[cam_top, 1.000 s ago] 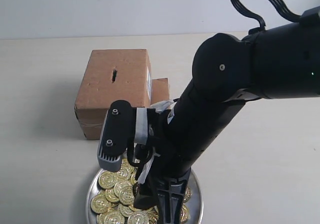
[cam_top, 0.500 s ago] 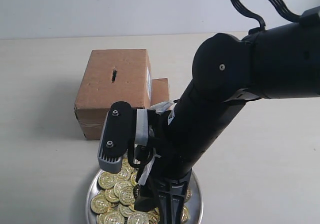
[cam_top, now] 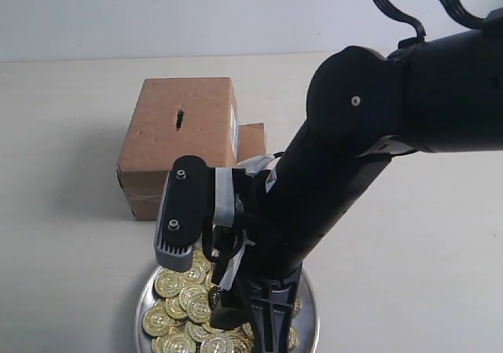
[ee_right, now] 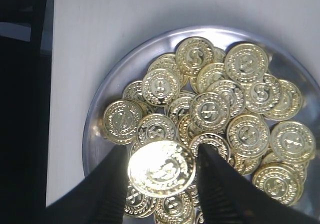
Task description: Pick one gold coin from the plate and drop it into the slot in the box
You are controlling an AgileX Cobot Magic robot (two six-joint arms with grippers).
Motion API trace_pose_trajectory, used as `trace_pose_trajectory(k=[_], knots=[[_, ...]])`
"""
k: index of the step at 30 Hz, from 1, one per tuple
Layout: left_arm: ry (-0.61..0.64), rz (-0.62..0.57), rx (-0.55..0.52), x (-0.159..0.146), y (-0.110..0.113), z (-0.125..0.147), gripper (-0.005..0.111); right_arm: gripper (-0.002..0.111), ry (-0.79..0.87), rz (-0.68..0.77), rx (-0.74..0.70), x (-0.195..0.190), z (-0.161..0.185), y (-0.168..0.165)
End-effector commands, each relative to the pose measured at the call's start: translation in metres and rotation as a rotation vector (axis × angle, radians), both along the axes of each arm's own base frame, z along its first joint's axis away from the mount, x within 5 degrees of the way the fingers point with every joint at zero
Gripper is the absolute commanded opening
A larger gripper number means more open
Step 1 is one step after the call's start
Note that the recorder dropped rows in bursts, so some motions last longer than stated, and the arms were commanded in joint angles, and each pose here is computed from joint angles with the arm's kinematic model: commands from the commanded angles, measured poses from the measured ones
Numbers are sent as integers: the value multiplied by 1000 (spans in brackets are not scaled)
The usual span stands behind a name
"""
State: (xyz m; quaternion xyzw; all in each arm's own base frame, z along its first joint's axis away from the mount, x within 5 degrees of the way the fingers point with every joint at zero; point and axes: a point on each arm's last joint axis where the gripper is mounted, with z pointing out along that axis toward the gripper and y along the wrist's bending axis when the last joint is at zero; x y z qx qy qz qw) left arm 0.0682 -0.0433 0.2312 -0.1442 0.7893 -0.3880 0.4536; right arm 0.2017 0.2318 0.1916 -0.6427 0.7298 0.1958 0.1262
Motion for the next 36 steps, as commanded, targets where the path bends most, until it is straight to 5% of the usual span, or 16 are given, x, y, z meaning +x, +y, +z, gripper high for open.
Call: trace_pose_trajectory(k=[1,18,28,36], knots=[[76,-115,106,20,-7,11,0,27,-48,8,38,-2,15,-1],[308,-577,49,80,-41,-17,0,27,-145,-6,86,3,26,-1],[339,-646,-21,95,-47,-34,51,27,-227,-46,124,13,32,4],[309,-668,-54,99,-53,-36,40,27,-225,-71,154,26,36,17]])
